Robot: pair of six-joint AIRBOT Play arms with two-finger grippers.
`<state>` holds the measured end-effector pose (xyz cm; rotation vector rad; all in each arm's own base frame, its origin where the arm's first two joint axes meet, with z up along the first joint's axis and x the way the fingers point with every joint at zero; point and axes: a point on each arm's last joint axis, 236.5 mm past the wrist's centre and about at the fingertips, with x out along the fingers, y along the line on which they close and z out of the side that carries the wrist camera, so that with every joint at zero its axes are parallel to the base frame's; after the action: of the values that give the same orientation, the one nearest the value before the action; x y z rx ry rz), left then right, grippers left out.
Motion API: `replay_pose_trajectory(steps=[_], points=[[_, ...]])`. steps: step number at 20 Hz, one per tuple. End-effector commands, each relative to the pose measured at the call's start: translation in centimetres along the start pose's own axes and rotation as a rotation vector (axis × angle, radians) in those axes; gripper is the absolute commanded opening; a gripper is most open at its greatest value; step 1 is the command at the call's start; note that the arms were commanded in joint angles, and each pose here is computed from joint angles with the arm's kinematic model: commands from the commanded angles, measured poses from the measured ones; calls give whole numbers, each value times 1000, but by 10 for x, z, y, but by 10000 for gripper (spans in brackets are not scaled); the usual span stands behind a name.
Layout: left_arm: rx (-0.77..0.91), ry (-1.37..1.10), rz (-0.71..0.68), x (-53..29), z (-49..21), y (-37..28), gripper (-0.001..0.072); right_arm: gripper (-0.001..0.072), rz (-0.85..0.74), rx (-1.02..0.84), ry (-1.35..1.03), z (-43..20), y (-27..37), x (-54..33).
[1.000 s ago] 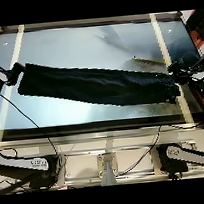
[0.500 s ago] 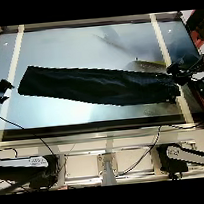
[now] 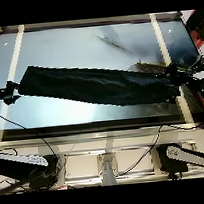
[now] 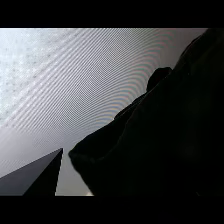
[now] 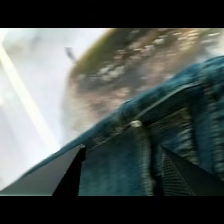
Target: Fold the clothes and pants, and hang the long-sleeved shirts on hangers.
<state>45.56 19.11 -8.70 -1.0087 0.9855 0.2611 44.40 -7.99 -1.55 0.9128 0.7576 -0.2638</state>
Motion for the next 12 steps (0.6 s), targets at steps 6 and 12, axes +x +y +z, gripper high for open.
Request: replay_pose_trajectory(steps=[6, 12], points=[[-90, -59, -67, 40, 9, -11, 619, 526, 160, -56, -26, 35, 79, -41], [-13, -61, -76, 51, 1, -34, 17, 526, 189, -91, 35, 27, 95, -51]])
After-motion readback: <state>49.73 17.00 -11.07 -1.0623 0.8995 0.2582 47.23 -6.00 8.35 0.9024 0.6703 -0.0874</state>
